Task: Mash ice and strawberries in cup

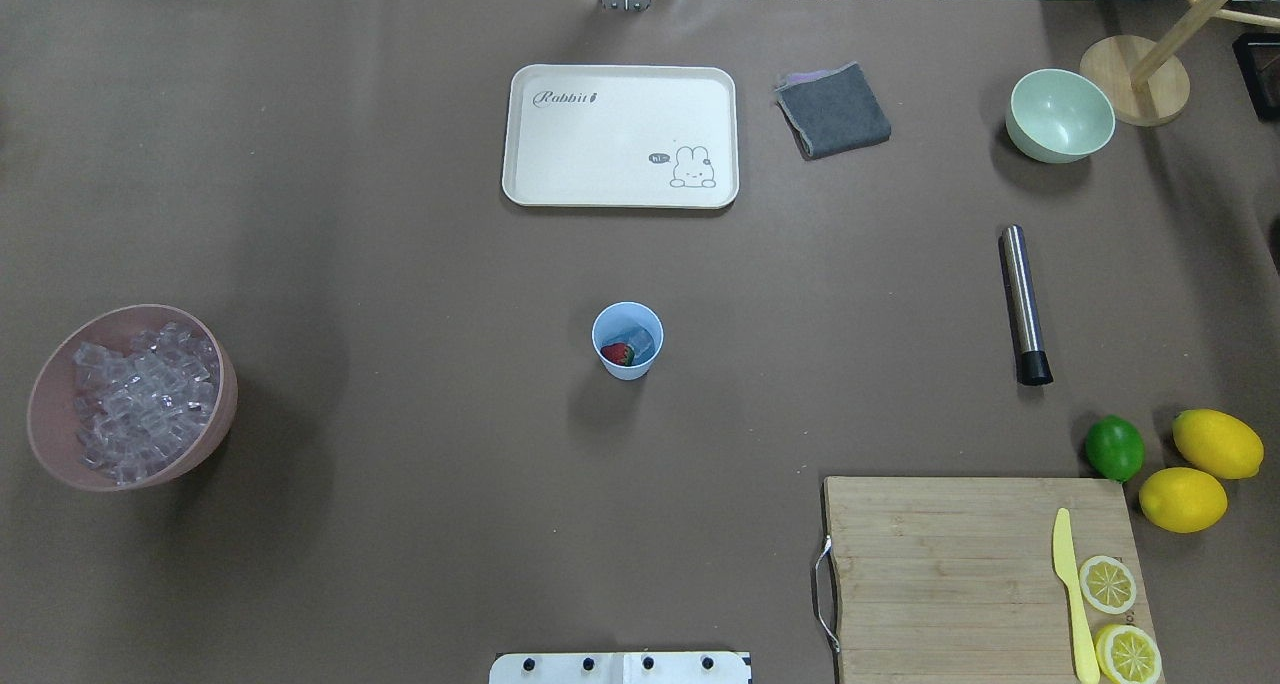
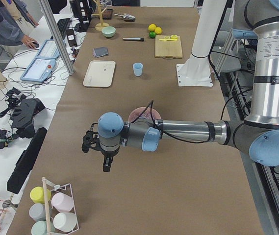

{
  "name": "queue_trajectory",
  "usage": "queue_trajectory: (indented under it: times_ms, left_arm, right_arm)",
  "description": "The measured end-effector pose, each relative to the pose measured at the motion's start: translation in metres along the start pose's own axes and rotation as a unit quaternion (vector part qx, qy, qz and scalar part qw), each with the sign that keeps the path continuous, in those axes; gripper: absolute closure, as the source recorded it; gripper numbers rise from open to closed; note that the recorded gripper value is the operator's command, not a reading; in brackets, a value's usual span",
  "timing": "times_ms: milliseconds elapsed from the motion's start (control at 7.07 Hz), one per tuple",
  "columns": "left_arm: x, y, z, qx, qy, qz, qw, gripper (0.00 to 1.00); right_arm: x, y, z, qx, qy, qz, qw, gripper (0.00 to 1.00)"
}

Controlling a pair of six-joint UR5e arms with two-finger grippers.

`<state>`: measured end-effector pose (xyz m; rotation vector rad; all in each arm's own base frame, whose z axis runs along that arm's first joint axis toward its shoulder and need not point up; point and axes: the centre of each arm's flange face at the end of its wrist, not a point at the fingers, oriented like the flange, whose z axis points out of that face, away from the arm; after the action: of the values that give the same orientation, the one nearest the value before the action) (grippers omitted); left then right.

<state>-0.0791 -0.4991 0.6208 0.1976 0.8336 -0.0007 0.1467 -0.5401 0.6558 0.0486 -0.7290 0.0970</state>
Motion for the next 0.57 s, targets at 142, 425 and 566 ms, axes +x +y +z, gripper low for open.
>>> queue_trajectory:
  times_ms: [142, 425, 566]
  left_arm:
    - [-0.0005, 0.0007, 0.0004, 0.000, 0.000, -0.001, 1.0000, 0.03]
    - [-0.0026, 0.0016, 0.0021, -0.003, -0.001, -0.005, 1.0000, 0.03]
    - [-0.0033, 0.0020, 0.0026, -0.004, -0.001, -0.006, 1.0000, 0.03]
  right_arm:
    - [-0.0051, -0.0027, 0.0024, -0.003, 0.009, -0.006, 0.9999, 0.00]
    - [-0.0103, -0.0042, 0.0022, -0.006, 0.011, -0.008, 0.9999, 0.00]
    - [-0.0117, -0.0041, 0.0009, -0.007, 0.011, -0.007, 0.9999, 0.00]
